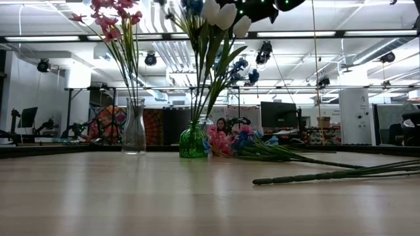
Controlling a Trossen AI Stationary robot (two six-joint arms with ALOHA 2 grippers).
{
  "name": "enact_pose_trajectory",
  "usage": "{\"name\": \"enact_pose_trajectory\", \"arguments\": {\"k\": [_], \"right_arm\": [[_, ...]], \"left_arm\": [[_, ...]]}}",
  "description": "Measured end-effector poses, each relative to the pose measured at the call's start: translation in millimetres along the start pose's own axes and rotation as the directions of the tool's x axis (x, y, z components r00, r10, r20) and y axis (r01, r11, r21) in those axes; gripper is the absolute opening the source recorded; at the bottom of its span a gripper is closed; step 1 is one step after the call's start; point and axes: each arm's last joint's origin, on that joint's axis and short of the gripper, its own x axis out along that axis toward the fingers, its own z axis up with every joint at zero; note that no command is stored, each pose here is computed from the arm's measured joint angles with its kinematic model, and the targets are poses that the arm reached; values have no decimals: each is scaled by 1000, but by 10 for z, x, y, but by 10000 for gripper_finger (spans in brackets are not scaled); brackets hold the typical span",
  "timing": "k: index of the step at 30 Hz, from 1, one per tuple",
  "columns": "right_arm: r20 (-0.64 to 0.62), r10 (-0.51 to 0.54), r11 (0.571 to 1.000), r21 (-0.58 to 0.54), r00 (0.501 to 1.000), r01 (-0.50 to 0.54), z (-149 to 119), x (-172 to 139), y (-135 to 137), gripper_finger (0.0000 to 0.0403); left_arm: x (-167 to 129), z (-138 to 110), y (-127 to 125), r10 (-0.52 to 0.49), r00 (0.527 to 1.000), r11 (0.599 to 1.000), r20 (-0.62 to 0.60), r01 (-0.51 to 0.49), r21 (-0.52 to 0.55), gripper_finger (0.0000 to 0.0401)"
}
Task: Sort flowers into vase by color
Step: Put the right blue flowers into the right transparent vase
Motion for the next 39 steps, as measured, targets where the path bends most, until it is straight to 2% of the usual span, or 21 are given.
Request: {"name": "enact_pose_trajectory", "arguments": {"k": [7, 16, 20, 27, 39], "right_arm": [[23, 31, 1000, -4, 999, -31, -141, 64, 42, 13], [-29, 30, 998, -54, 999, -32, -338, 83, 26, 13], [-32, 10, 998, -58, 999, -12, -373, 64, -52, 13], [-41, 3, 1000, 7, 999, -3, -421, 50, -103, 13], [-33, -21, 1000, -7, 999, 21, -470, 119, -113, 13]], "left_arm": [[4, -28, 1, 0, 1000, 1000, -26, 0, -6, 246], [-30, -29, -10, -1, 999, 1000, -33, 0, -4, 246], [-34, -28, -11, -1, 999, 1000, -32, 0, -3, 246], [-30, -32, -10, 0, 999, 1000, -36, 0, -4, 246], [-30, -37, -10, 0, 999, 1000, -41, -1, -6, 246]]}}
